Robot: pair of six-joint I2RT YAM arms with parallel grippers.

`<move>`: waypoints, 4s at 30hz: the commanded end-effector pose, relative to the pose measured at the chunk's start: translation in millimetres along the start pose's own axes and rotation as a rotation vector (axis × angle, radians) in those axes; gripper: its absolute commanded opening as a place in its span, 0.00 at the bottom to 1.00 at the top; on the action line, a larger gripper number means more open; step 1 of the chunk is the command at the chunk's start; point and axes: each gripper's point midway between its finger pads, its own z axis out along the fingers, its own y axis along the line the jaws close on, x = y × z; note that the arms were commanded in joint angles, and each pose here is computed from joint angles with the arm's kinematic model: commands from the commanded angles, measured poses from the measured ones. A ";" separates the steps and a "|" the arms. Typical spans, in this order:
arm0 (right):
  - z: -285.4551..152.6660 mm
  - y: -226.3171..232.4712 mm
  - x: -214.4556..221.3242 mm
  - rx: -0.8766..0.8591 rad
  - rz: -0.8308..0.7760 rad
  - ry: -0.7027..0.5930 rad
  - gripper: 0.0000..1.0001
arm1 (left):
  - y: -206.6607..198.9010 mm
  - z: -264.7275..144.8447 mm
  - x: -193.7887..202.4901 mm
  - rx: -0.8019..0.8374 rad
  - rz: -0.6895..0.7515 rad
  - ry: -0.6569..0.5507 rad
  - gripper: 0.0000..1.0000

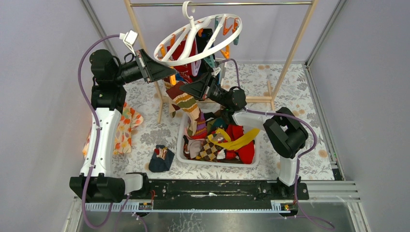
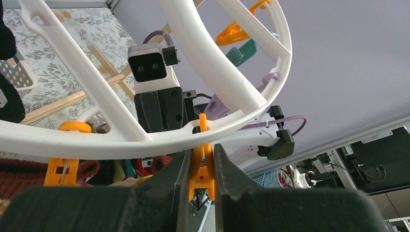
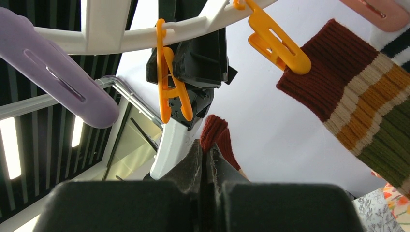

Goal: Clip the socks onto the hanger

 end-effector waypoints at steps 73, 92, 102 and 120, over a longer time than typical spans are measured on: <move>19.0 73.7 -27.4 -0.234 -0.153 -0.077 0.00 | -13.8 -4.3 2.1 0.081 0.063 -0.021 0.00; 25.8 80.3 -20.6 -0.261 -0.148 -0.053 0.00 | 1.5 -4.4 -7.7 -0.024 0.116 -0.096 0.18; 28.6 75.6 -17.6 -0.261 -0.127 -0.041 0.00 | -2.5 -5.5 -8.1 -0.021 0.150 -0.095 0.61; 5.9 61.4 -13.5 -0.173 -0.216 -0.083 0.62 | 4.6 -11.3 8.5 -0.056 0.175 -0.062 0.43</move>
